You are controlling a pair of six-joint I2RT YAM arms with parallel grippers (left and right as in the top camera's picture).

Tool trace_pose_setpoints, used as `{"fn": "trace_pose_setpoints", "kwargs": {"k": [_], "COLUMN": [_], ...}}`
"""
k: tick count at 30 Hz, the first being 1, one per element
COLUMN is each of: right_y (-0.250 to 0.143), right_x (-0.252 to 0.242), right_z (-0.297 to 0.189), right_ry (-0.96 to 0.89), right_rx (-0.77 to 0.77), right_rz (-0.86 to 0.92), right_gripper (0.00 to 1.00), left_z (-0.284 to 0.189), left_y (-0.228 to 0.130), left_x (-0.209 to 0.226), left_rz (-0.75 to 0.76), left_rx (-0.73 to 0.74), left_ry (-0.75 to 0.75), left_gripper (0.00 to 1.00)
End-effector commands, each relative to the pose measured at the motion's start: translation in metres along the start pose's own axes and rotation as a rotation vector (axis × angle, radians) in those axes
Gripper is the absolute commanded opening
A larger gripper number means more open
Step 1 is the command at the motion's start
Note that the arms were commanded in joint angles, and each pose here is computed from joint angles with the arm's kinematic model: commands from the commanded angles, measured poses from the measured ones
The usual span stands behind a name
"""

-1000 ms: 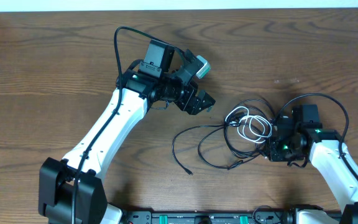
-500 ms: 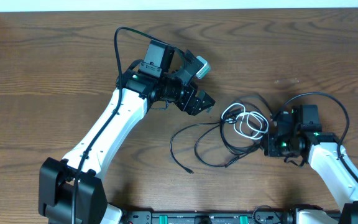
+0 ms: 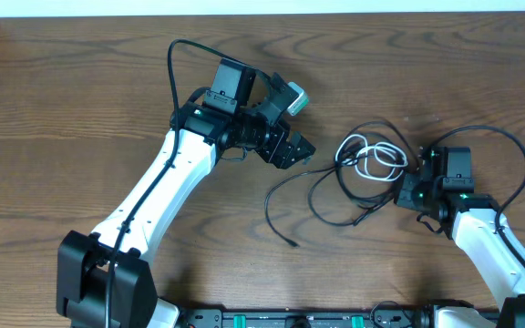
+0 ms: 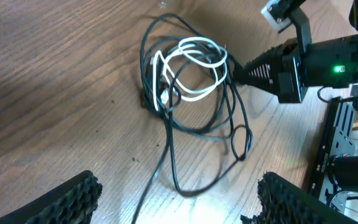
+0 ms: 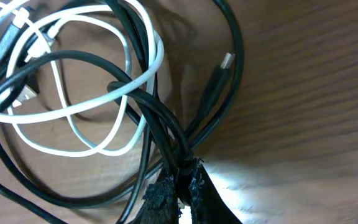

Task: Untangle cables
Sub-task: 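Lift the bundle with the right gripper and carry it toward the left gripper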

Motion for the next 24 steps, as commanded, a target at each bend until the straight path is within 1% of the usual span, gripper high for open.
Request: {"fn": "trace_pose_setpoints", "kwargs": {"k": [1, 3, 5, 8, 9, 10, 11, 13, 16, 21, 24], "right_y": [0.010, 0.011, 0.012, 0.012, 0.011, 0.009, 0.008, 0.001, -0.008, -0.018, -0.018], "right_x": [0.008, 0.016, 0.027, 0.043, 0.048, 0.052, 0.055, 0.064, 0.075, 0.093, 0.096], "right_z": [-0.003, -0.003, -0.004, -0.005, -0.005, -0.005, -0.005, -0.005, -0.005, -0.008, -0.009], "right_ry": [0.014, 0.076, 0.140, 0.206, 0.215, 0.206, 0.199, 0.175, 0.197, 0.267, 0.295], "right_rx": [-0.057, -0.052, -0.051, -0.053, -0.058, -0.069, -0.077, -0.104, -0.080, -0.029, -0.004], "right_rz": [0.050, 0.060, 0.112, 0.242, 0.293, 0.386, 0.415, 0.415, 0.412, 0.534, 0.608], "right_gripper": [0.01, 0.01, 0.01, 0.01, 0.02, 0.01, 0.01, 0.01, 0.02, 0.01, 0.01], "left_z": [-0.001, -0.001, -0.001, -0.001, -0.001, -0.001, -0.001, -0.001, -0.001, 0.000, 0.000], "left_y": [0.004, 0.004, 0.004, 0.004, 0.004, 0.005, 0.005, 0.006, 0.006, 0.004, 0.002], "left_x": [0.001, 0.001, 0.001, 0.000, -0.001, -0.003, -0.004, -0.004, -0.005, -0.006, -0.007], "left_rz": [0.018, 0.018, 0.018, 0.018, 0.018, 0.018, 0.018, 0.018, 0.017, 0.010, 0.002], "left_rx": [-0.003, -0.003, -0.003, -0.008, -0.010, -0.019, -0.022, -0.026, -0.026, -0.017, -0.008], "left_ry": [0.005, 0.005, 0.005, -0.006, -0.013, -0.033, -0.042, -0.051, -0.054, -0.060, -0.063], "left_gripper": [0.82, 0.82, 0.80, 0.74, 0.72, 0.70, 0.70, 0.70, 0.69, 0.55, 0.54]}}
Point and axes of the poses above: each gripper's point midway between its finger pads, its own z axis out along the fingers, its own x axis along the line the jaws close on, y = z × x, the point moved 8 cm from there along -z, back along the fingers, and after that the axes turned 11 degrees about z, right-handed, at the moved point
